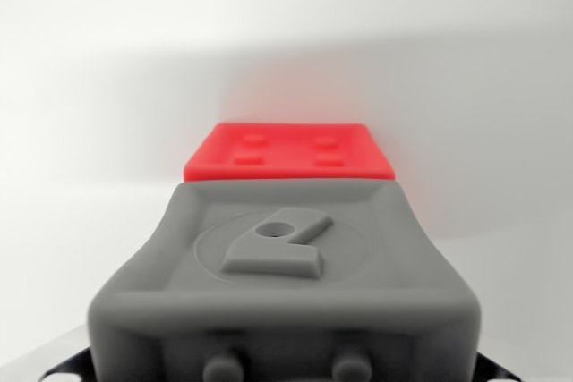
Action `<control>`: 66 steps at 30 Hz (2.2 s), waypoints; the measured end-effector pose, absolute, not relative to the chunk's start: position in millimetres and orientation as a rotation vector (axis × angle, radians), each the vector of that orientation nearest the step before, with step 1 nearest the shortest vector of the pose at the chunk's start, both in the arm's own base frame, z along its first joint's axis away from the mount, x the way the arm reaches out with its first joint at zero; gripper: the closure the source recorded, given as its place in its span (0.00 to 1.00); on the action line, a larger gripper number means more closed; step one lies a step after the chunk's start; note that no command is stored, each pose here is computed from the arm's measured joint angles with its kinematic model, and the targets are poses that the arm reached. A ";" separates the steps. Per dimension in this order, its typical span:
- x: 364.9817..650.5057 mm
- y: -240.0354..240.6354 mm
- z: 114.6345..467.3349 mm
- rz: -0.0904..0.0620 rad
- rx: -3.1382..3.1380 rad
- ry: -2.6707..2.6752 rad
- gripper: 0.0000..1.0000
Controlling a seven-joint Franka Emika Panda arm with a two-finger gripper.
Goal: Destack cube
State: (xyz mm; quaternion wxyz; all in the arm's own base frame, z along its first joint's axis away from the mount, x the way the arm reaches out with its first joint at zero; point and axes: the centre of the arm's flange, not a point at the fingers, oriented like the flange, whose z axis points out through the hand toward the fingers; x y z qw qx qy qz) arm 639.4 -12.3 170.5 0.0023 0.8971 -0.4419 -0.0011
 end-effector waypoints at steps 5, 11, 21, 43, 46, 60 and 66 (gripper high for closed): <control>639.9 -12.3 178.2 0.001 2.815 -1.387 1.00; 640.4 -12.3 191.2 0.003 2.816 -1.388 1.00; 641.1 -12.2 220.8 0.005 2.818 -1.388 1.00; 618.3 11.5 222.1 -0.004 2.799 -1.422 1.00; 613.9 16.2 219.7 -0.006 2.796 -1.427 1.00; 595.7 36.0 214.3 -0.007 2.781 -1.455 1.00; 587.6 45.0 212.9 -0.006 2.776 -1.466 1.00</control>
